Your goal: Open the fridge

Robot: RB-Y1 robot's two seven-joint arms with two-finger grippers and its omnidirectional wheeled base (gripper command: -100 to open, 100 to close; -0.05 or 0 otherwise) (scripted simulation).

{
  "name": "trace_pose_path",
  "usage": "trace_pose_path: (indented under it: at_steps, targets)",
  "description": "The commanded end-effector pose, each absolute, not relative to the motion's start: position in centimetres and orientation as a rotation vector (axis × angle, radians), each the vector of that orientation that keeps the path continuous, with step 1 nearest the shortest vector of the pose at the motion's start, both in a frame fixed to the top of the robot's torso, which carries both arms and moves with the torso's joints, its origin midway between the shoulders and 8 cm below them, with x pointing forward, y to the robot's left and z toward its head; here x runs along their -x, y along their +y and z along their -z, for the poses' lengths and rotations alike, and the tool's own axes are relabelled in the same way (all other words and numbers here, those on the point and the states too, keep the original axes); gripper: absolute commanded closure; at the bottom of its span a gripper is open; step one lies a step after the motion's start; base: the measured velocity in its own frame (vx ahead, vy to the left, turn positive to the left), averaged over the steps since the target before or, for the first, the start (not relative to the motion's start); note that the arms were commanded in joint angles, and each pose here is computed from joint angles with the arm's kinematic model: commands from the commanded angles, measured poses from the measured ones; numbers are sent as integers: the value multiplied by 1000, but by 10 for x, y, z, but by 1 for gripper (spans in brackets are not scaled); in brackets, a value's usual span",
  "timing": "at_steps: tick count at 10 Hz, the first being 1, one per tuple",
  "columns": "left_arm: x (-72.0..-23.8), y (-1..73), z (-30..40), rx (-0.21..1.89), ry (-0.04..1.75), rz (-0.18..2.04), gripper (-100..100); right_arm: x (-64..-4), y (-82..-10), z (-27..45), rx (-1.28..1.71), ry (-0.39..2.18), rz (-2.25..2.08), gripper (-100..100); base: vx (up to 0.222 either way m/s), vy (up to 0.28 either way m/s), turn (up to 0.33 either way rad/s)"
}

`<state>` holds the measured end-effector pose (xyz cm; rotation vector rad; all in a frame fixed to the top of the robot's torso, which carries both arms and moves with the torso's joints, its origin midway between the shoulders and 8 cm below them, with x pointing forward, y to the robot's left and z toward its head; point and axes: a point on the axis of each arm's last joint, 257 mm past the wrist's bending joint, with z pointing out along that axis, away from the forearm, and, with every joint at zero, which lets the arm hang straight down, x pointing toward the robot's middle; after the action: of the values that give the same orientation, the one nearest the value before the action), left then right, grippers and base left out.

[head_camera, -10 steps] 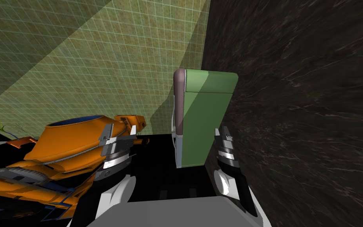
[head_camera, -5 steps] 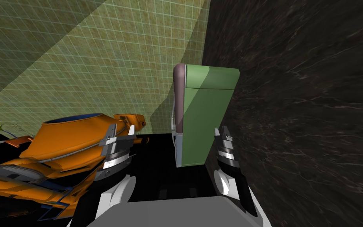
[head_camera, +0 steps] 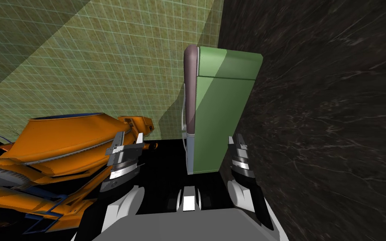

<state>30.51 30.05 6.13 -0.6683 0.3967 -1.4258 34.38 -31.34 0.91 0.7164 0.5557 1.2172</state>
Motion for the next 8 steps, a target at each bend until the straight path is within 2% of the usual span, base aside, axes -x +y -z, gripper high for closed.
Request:
trace_pose_path:
  at_steps: [1, 8]
  targets:
    - [-305, 301, -61, 669, 397, 1426, 0, -349, -305, -7, -693, 605, -1279, -100, 16, 13, 3]
    - [-305, 301, -61, 669, 397, 1426, 0, -358, -293, 5, -738, 643, -1478, -100, 23, 21, 1]
